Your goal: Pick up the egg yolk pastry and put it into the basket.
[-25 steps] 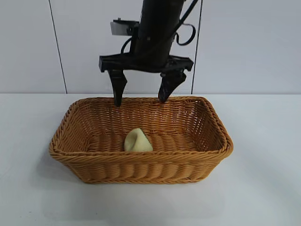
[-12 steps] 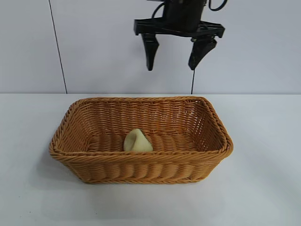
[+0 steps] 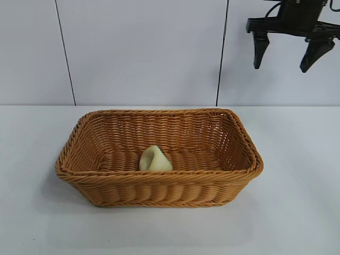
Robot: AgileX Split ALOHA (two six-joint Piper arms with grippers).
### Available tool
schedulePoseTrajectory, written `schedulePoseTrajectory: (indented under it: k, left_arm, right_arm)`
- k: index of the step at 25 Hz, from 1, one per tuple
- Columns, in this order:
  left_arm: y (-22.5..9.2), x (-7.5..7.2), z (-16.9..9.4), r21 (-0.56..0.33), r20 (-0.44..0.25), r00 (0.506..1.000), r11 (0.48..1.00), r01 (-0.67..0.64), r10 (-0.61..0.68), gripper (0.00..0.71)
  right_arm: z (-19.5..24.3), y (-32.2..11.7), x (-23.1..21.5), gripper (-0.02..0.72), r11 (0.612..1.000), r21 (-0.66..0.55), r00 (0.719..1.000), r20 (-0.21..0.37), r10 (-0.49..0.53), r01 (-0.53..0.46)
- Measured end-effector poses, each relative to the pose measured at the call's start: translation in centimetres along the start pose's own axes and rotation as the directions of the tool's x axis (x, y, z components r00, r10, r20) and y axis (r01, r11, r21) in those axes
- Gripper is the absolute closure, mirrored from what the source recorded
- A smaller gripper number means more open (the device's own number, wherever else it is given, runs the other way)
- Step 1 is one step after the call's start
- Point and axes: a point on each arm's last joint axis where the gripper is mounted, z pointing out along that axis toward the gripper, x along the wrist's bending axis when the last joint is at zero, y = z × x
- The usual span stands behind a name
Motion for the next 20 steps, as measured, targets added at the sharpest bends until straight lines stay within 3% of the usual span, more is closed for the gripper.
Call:
schedulePoseTrajectory:
  k: [11,20]
  left_arm:
    - [0.0,0.0,0.0,0.0,0.0,1.0,1.0,0.0,0.0,0.062]
    - [0.0,0.0,0.0,0.0,0.0,1.0,1.0,-0.001,0.001,0.063]
  right_arm:
    - [2.1,-4.5,-2.1,0.047,0.983,0.184,1.0,0.022,-0.017,0.013]
    - [-2.6,-10.3,-2.7,0.047,0.973,0.229,1.0,0.011,-0.019,0.016]
